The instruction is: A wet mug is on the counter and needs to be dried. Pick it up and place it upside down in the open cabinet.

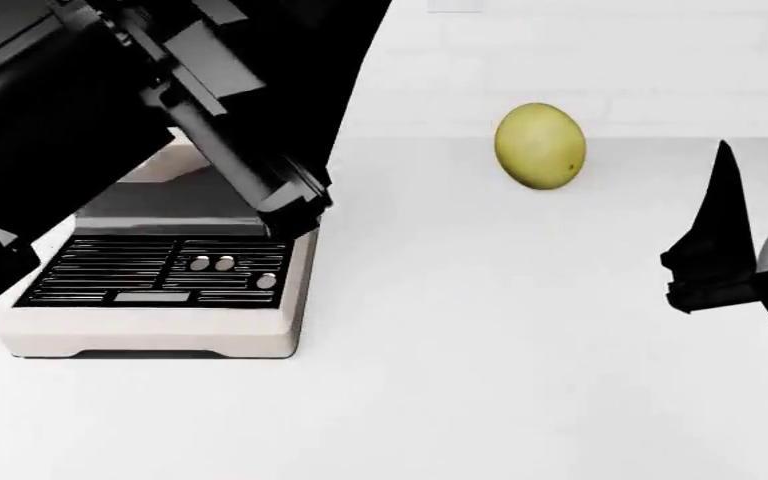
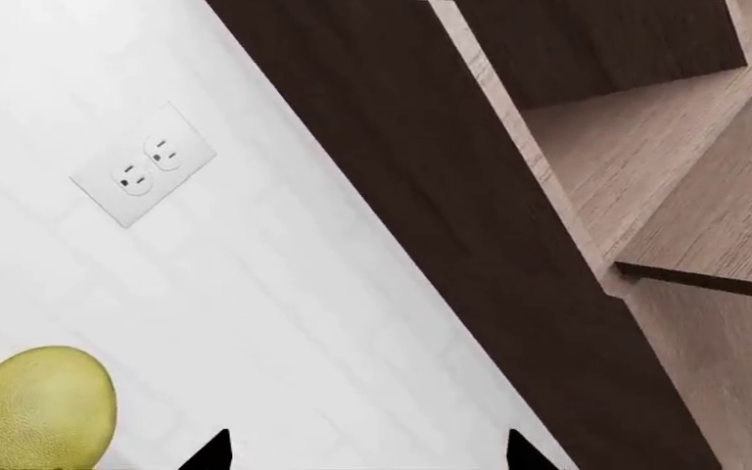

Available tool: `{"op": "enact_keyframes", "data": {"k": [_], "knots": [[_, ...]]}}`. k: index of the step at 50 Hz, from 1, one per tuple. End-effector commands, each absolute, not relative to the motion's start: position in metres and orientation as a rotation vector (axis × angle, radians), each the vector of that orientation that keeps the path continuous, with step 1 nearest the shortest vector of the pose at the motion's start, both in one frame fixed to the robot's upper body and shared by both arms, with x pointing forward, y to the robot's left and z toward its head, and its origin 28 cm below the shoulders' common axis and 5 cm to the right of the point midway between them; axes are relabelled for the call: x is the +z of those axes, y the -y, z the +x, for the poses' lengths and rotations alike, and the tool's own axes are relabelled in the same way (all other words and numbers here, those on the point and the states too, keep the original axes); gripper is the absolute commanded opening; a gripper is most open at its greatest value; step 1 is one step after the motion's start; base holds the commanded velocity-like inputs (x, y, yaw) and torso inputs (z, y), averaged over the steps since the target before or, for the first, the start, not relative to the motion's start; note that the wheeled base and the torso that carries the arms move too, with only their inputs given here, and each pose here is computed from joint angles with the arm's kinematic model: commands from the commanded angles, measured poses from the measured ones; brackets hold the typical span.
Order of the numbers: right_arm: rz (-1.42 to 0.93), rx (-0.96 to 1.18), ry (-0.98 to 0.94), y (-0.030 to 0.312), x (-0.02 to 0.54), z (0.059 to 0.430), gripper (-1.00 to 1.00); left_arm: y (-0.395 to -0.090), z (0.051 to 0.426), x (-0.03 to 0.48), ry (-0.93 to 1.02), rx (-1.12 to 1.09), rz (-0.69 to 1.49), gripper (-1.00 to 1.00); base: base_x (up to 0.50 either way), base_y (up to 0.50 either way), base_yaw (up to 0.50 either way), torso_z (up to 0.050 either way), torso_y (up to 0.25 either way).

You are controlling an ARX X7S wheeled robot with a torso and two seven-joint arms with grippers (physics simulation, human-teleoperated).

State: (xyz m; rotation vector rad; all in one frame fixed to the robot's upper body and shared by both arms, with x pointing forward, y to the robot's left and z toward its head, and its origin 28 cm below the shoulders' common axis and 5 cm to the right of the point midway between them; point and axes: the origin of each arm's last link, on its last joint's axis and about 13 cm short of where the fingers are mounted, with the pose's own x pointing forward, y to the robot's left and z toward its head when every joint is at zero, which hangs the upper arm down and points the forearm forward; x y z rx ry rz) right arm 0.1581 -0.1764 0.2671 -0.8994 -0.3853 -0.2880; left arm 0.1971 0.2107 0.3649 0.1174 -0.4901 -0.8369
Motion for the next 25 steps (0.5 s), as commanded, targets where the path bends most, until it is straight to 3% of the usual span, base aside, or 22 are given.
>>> {"op": "enact_keyframes", "data": {"k": [1,14,25], "knots": [[-0.884,-0.288,0.380,0.176,0.264,0.158,1.00,-0.212,0.199,0.386,0.580,-0.722,0.113,-1.00,0.00,0.00,0.00,0.000,0.000],[-0.873,-0.292,0.385,0.176,0.264,0.159,1.00,-0.211,0.199,0.406,0.632,-0.658,0.118,-1.00,0.00,0.00,0.00,0.000,0.000],[-0.869,-0.298,0.384,0.177,0.263,0.158,1.00,-0.209,0.209,0.432,0.667,-0.471,0.145,-1.00,0.00,0.00,0.00,0.000,0.000]]}}
